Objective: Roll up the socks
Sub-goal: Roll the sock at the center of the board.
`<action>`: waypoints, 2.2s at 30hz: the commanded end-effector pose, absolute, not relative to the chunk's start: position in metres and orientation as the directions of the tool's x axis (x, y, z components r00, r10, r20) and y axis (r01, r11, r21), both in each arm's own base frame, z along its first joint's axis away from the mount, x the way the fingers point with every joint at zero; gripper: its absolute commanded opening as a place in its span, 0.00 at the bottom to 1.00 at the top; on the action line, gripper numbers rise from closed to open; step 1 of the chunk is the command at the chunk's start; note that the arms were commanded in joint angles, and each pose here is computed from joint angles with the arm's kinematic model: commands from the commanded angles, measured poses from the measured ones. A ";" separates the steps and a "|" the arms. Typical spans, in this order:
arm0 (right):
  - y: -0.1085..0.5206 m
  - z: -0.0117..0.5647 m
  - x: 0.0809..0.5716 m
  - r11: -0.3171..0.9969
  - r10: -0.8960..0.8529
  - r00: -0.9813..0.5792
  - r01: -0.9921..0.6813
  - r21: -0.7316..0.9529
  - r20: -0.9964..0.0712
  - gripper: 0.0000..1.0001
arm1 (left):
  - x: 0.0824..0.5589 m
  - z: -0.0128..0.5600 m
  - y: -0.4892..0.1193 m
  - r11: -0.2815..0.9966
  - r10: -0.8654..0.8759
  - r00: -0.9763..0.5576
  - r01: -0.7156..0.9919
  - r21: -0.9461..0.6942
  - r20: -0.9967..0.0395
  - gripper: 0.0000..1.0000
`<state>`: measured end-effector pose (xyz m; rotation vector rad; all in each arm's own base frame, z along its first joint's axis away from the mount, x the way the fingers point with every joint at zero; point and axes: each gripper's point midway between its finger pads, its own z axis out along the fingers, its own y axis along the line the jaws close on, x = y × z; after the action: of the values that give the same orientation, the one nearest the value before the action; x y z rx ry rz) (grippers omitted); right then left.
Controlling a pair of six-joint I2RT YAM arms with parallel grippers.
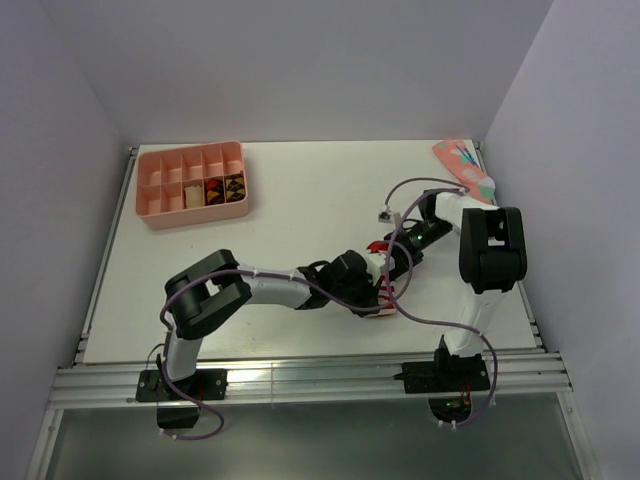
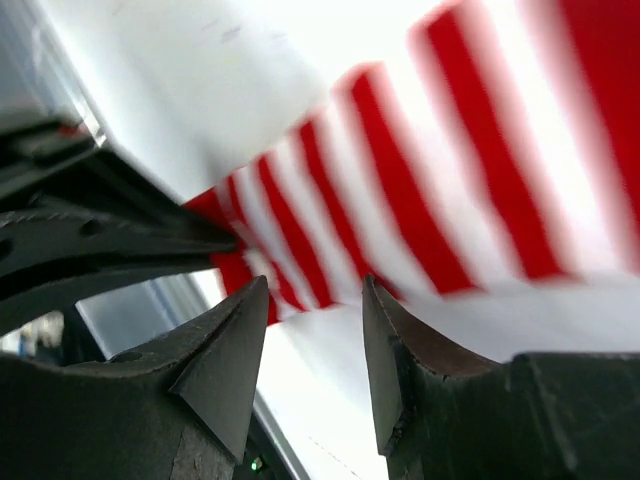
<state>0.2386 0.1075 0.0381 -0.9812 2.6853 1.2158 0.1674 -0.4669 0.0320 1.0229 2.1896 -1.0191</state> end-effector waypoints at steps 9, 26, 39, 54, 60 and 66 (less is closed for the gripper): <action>0.078 0.042 0.319 0.751 -0.305 -0.902 -0.425 0.505 -0.305 0.47 | 0.143 -0.021 -0.420 0.643 0.536 -0.748 0.662 -0.386 -0.391 0.00; 0.085 0.050 0.343 0.717 -0.383 -0.843 -0.529 0.454 -0.378 0.47 | 0.124 0.004 -0.347 0.845 0.299 -0.954 0.277 -0.457 -0.025 0.00; 0.113 0.071 0.270 0.429 -0.646 -0.511 -0.858 0.283 -0.567 0.48 | 0.109 0.009 -0.384 0.781 0.382 -0.912 0.233 -0.579 0.149 0.00; 0.144 0.087 0.194 0.098 -0.731 -0.133 -0.991 0.090 -0.669 0.48 | 0.135 -0.001 -0.369 0.811 0.323 -0.909 0.124 -0.571 0.262 0.00; 0.150 0.087 0.171 0.012 -0.753 -0.061 -0.997 0.079 -0.655 0.48 | 0.146 -0.006 -0.373 0.816 0.323 -0.907 0.121 -0.565 0.271 0.00; 0.167 0.081 0.153 -0.073 -0.769 0.012 -0.995 0.071 -0.639 0.48 | 0.149 -0.009 -0.377 0.816 0.327 -0.903 0.121 -0.565 0.279 0.00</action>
<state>0.1611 0.1598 0.0815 -1.8423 1.8479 0.7636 0.1347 -0.3860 0.0201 0.4150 3.3568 -1.1717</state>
